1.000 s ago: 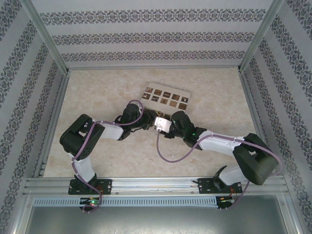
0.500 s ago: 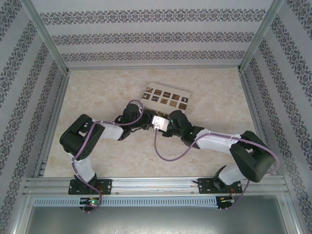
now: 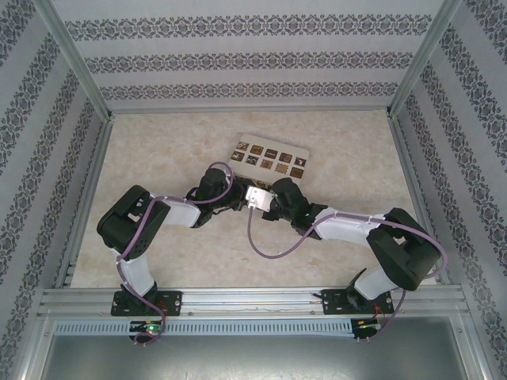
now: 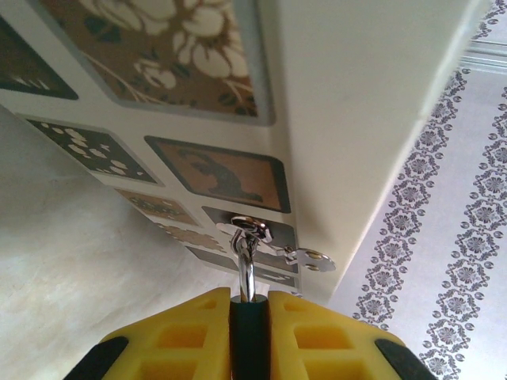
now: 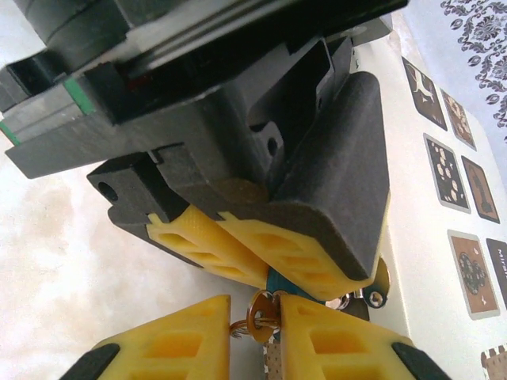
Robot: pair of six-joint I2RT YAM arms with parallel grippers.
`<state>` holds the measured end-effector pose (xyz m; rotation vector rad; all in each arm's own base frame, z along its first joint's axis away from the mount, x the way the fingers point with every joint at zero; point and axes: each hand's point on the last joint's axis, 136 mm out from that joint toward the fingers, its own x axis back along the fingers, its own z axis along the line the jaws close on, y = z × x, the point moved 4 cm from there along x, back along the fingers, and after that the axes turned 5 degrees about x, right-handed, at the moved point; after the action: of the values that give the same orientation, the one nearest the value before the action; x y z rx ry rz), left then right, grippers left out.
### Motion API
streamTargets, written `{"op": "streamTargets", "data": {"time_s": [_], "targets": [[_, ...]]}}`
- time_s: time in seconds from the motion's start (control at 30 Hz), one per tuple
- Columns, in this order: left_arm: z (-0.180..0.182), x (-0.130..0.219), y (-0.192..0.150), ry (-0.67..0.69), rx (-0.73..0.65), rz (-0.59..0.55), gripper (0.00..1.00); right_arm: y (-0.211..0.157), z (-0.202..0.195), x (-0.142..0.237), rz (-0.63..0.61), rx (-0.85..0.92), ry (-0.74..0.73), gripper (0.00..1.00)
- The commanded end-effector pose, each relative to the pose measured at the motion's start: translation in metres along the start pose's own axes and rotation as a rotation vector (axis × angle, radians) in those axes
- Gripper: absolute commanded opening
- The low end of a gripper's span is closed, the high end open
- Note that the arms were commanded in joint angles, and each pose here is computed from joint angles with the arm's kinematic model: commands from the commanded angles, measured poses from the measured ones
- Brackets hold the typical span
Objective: Unlock the padlock with the key
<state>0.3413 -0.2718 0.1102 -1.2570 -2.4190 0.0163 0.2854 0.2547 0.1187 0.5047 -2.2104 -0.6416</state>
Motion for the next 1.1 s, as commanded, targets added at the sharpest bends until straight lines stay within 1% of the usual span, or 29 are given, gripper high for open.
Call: {"op": "streamTargets", "data": {"time_s": [0.0,0.1,0.2,0.23,0.47,0.67,0.87,1.07], "targets": [[-0.026,-0.001,-0.013,-0.105,-0.045,0.052,0.16,0.010,-0.010,-0.002,-0.008,0.002,-0.053,0.18],[-0.025,-0.001,-0.013,-0.105,-0.046,0.051,0.16,0.010,-0.011,-0.003,-0.008,-0.008,-0.056,0.12],[-0.026,-0.001,-0.013,-0.106,-0.047,0.053,0.16,0.009,-0.012,-0.004,-0.005,-0.018,-0.064,0.02],[-0.026,-0.001,-0.013,-0.105,-0.045,0.051,0.16,0.009,-0.013,-0.004,-0.005,-0.024,-0.069,0.00],[-0.024,-0.001,-0.013,-0.100,-0.044,0.049,0.16,0.011,-0.022,0.000,-0.025,-0.116,-0.132,0.00],[-0.025,-0.001,-0.012,-0.100,-0.045,0.045,0.15,0.013,-0.026,0.002,-0.070,-0.256,-0.170,0.00],[-0.021,-0.003,-0.012,-0.093,-0.036,0.049,0.16,0.010,-0.028,0.001,-0.125,-0.452,-0.220,0.00],[-0.015,-0.007,-0.011,-0.078,-0.027,0.052,0.16,0.003,-0.028,0.000,-0.208,-0.706,-0.271,0.00]]}}
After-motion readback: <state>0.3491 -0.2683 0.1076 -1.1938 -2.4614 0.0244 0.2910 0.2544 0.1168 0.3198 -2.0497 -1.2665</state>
